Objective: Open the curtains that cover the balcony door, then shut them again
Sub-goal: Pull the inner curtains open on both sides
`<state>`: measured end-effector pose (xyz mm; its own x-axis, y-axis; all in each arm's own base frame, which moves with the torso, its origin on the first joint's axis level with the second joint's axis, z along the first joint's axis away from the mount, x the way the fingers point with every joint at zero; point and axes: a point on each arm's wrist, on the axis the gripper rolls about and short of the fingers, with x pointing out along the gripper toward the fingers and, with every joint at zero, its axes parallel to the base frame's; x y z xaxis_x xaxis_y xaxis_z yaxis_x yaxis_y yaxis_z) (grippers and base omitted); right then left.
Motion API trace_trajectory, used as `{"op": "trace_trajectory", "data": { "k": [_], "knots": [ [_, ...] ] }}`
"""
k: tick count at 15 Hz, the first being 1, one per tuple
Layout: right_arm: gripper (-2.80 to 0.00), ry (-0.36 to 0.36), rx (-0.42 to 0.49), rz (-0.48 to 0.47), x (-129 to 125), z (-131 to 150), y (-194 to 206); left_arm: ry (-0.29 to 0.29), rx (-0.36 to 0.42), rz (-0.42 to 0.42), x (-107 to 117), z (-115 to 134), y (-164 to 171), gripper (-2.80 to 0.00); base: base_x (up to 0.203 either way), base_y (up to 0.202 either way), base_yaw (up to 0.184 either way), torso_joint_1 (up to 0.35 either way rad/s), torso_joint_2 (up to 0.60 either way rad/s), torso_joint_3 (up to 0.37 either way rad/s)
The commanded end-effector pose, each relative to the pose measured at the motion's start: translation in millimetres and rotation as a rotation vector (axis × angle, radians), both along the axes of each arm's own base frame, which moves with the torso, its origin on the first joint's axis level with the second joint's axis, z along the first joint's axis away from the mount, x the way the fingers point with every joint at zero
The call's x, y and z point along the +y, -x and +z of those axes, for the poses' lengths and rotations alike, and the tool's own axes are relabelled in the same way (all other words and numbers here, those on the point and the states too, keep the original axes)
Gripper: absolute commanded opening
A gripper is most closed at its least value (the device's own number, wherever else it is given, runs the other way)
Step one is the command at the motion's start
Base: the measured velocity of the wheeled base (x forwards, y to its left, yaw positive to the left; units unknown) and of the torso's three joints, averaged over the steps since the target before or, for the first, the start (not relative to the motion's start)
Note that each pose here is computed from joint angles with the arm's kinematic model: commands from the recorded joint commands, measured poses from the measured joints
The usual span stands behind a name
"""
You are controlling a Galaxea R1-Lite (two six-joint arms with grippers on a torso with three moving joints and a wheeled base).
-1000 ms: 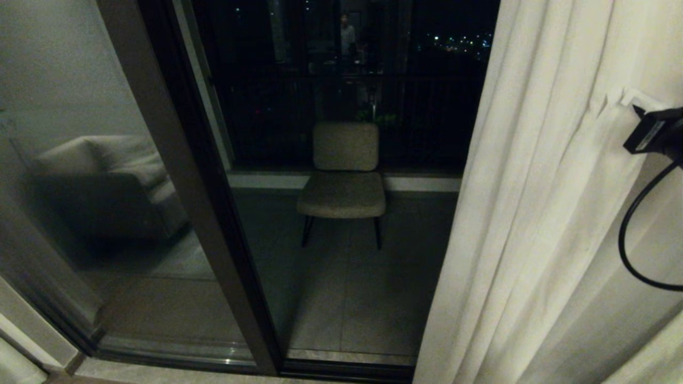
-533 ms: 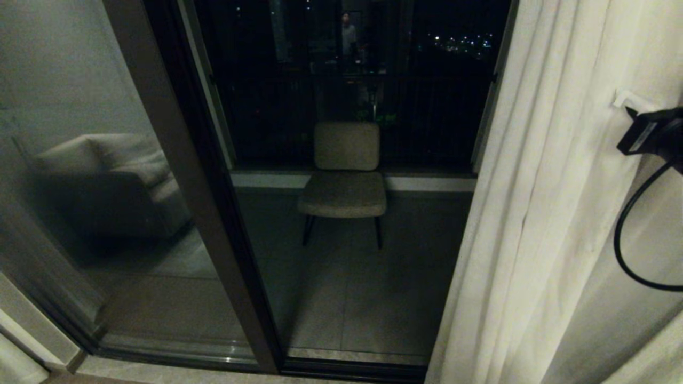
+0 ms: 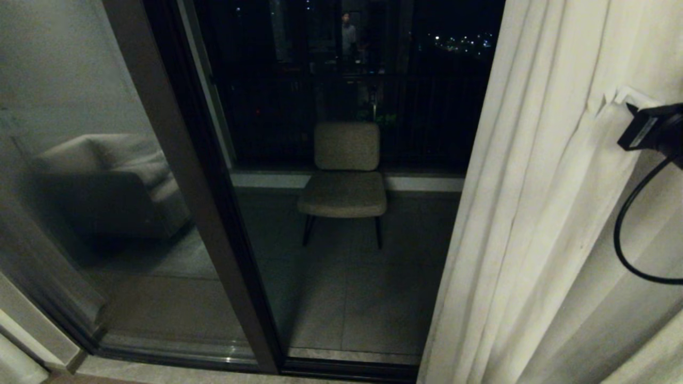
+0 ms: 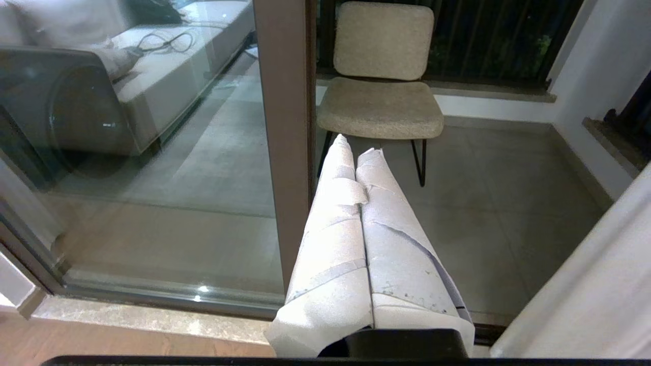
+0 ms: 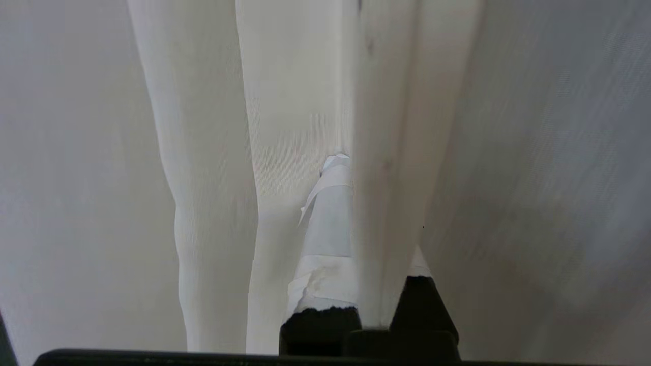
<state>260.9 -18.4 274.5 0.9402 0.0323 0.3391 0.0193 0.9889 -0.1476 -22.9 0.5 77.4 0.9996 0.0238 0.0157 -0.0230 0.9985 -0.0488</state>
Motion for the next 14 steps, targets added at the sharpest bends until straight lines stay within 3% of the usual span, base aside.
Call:
{"op": "trace_trajectory", "data": {
  "k": [1,7,14],
  "knots": [
    [-2.8,0.003,-0.015,-0.001,-1,3,-4,0.001,-0.001,0.001,0,0,0,-2.8,0.0,0.0,0.0,0.0,0.0,0.0],
    [-2.8,0.007,-0.053,-0.091,-28,16,-20,0.001,-0.001,0.001,0,0,0,-2.8,0.0,0.0,0.0,0.0,0.0,0.0],
    [-2.8,0.019,-0.087,-0.273,-81,30,-10,0.002,-0.001,0.001,0,0,0,-2.8,0.0,0.0,0.0,0.0,0.0,0.0]
  ]
}}
